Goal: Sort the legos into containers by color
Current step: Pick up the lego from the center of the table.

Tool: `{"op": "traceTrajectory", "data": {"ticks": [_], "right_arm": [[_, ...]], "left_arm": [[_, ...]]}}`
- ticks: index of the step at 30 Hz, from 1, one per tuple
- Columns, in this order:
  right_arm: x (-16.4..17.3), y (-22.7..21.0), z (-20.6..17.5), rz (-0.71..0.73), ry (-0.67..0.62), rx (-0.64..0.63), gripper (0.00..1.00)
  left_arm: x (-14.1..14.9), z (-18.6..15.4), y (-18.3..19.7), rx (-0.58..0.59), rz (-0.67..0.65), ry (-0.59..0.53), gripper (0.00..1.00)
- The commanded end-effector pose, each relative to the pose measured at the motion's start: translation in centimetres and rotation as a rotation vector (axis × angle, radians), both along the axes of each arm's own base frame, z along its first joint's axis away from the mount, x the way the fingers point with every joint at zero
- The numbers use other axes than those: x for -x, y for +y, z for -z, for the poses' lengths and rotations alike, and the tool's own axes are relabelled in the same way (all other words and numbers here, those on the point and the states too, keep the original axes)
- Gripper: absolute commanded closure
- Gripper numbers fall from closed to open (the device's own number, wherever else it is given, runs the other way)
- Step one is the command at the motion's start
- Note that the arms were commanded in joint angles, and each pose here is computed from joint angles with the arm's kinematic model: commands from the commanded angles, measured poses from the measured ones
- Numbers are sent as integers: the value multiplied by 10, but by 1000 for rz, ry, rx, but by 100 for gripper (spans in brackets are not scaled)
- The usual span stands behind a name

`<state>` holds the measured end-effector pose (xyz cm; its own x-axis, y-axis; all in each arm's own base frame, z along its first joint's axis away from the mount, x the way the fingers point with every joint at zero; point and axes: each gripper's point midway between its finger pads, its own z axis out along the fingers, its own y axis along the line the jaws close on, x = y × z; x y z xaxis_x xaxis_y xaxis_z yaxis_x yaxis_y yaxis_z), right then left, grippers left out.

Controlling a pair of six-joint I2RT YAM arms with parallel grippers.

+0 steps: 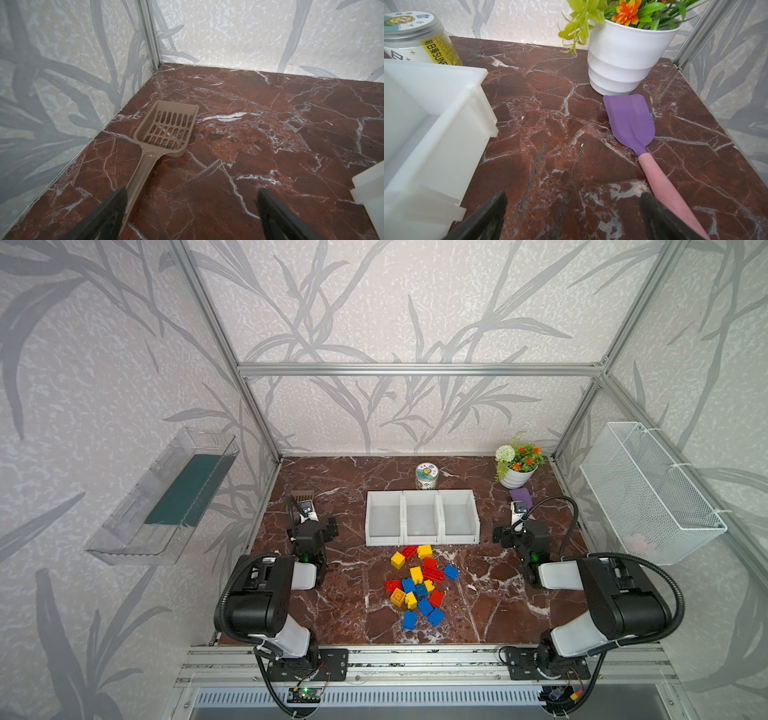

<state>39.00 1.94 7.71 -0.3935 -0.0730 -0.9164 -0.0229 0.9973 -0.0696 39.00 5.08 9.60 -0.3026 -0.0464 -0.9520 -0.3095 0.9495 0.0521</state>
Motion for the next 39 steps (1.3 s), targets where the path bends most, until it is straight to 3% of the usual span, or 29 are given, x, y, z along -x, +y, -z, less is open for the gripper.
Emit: {"op": "traceTrajectory", "data": {"ticks": [1, 19, 23, 26, 32, 39], "right_arm": [[-5, 1, -14, 0, -41, 6, 1], [-5, 1, -14, 4, -41, 6, 1], [6, 6, -43, -11, -120, 24, 1], [26, 30, -61, -103, 11, 53, 1], [76, 83, -95, -196, 212, -12, 1], [135, 158, -48, -366, 497, -44, 3]], "left_arm": [[-1, -1, 1, -7, 3, -6, 1], [-1, -1, 1, -8, 1, -3, 1], [5, -30, -14, -74, 31, -10, 1], [18, -57, -29, -58, 49, 52, 1], [51, -91, -84, 131, 283, 97, 1], [80, -72, -108, 307, 319, 138, 1]]}}
